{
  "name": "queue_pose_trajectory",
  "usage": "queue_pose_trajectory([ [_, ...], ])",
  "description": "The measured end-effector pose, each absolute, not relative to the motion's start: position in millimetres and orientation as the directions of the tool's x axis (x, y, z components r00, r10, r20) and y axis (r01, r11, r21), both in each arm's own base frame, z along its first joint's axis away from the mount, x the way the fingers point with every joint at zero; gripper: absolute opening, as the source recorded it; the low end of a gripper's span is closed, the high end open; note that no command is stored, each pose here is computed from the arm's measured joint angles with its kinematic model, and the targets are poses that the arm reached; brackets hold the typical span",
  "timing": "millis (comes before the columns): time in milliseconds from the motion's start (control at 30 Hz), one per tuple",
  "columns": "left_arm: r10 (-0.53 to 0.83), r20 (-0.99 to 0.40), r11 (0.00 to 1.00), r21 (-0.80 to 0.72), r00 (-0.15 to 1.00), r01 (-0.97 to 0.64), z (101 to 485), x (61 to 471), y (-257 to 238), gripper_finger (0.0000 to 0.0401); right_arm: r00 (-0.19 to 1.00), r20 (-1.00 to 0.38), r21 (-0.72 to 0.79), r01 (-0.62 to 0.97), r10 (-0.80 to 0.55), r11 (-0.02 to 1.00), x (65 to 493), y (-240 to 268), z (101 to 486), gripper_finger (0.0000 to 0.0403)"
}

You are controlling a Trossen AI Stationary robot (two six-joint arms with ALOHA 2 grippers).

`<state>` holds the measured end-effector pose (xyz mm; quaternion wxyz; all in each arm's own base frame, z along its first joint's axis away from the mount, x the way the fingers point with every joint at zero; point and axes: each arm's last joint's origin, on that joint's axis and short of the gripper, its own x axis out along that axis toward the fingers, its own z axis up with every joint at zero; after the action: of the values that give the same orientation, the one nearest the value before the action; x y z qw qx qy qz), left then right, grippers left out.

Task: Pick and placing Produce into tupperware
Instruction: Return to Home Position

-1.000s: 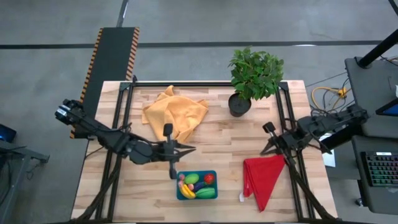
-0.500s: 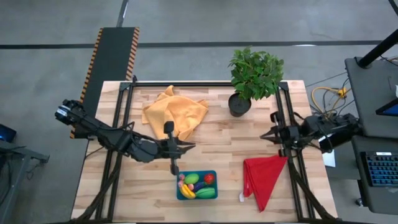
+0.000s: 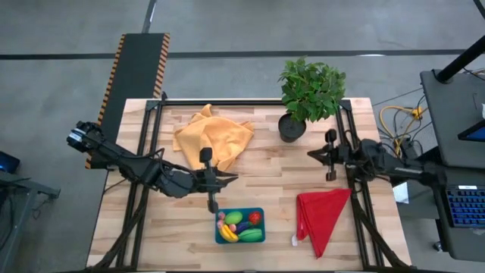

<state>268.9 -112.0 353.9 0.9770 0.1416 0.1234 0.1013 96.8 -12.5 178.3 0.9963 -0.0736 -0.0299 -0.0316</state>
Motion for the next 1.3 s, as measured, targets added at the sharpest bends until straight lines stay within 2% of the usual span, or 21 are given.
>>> queue_pose_trajectory([
  [167, 0.235, -0.218, 0.942, 0.293, 0.947, -0.166, 351.1, 269.1, -111.5, 0.0006, 0.999, 0.034, -0.072, -0.002, 0.004, 0.997, 95.6, -21.9, 171.3, 0.0009],
  [233, 0.237, -0.227, 0.943, 0.286, 0.945, -0.168, 347.6, 269.6, -110.3, 0.0006, 1.0, 0.016, -0.053, 0.017, -0.016, 0.998, 95.6, -25.3, 168.1, 0.0009],
  [500, 0.25, -0.217, 0.943, 0.277, 0.944, -0.186, 338.7, 271.7, -106.9, 0.0006, 1.0, -0.01, -0.034, 0.028, -0.028, 0.999, 97.0, -27.1, 165.9, 0.0009],
  [967, 0.258, -0.21, 0.941, 0.274, 0.943, -0.197, 340.6, 271.1, -104.6, 0.0006, 0.997, -0.007, -0.02, -0.081, 0.081, 0.996, 99.7, -14.2, 166.2, 0.0009],
  [1300, 0.269, -0.21, 0.939, 0.273, 0.94, -0.208, 340.6, 271.7, -101.0, 0.0006, 1.0, -0.003, -0.047, -0.022, 0.022, 0.999, 101.0, -8.8, 167.1, 0.0009],
])
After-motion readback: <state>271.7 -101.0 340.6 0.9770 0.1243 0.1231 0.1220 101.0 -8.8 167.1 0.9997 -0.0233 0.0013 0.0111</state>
